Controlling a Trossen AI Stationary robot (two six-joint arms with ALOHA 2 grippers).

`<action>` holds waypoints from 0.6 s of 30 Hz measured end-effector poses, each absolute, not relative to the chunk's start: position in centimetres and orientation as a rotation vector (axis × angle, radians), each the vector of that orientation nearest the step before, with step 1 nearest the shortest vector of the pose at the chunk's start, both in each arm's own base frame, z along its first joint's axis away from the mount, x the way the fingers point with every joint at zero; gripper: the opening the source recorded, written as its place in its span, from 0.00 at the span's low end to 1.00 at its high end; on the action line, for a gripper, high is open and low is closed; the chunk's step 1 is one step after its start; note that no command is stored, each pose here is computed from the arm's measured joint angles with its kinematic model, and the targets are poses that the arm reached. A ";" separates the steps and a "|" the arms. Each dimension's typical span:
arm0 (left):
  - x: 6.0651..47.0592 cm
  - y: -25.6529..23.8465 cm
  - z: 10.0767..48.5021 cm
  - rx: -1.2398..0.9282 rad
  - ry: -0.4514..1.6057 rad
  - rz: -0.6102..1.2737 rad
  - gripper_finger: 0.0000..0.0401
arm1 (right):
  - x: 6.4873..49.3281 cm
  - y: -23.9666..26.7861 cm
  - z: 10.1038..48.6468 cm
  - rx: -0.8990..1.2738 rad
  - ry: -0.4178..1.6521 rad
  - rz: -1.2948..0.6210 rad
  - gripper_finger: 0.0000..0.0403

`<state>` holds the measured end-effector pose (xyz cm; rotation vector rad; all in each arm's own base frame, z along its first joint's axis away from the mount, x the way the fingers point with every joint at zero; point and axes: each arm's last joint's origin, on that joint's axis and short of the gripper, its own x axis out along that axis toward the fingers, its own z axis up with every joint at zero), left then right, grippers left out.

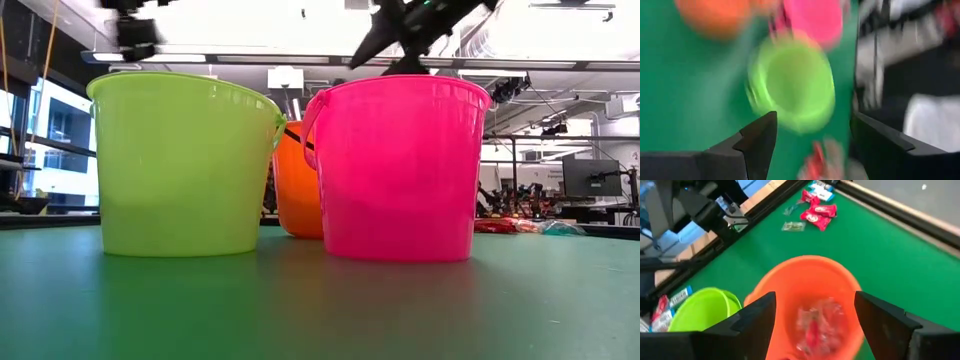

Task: Sort candy by brand, put in halloween buckets
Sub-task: Put the orange gummy into the orange bucket

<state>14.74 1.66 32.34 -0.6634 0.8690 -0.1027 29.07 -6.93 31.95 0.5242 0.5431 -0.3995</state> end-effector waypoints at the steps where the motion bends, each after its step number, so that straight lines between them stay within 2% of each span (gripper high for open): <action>1: 14.6 0.6 32.2 -0.687 0.928 -0.135 0.60 | 28.5 -6.9 32.3 0.508 0.548 -0.402 0.65; 5: 14.9 -4.1 32.7 -0.766 0.969 -0.227 0.60 | 26.3 -6.6 33.2 0.432 0.605 -0.434 0.65; 9: 15.8 -9.1 32.4 -0.728 0.940 -0.200 0.60 | 24.6 -6.3 33.5 0.378 0.668 -0.468 0.65; 12: 17.0 -13.5 30.3 -0.680 1.002 -0.162 0.60 | 23.9 -6.2 33.4 0.358 0.712 -0.500 0.65; 18: 19.7 -22.0 24.4 -0.535 1.253 -0.165 0.60 | 23.5 -6.1 33.1 0.322 0.764 -0.496 0.65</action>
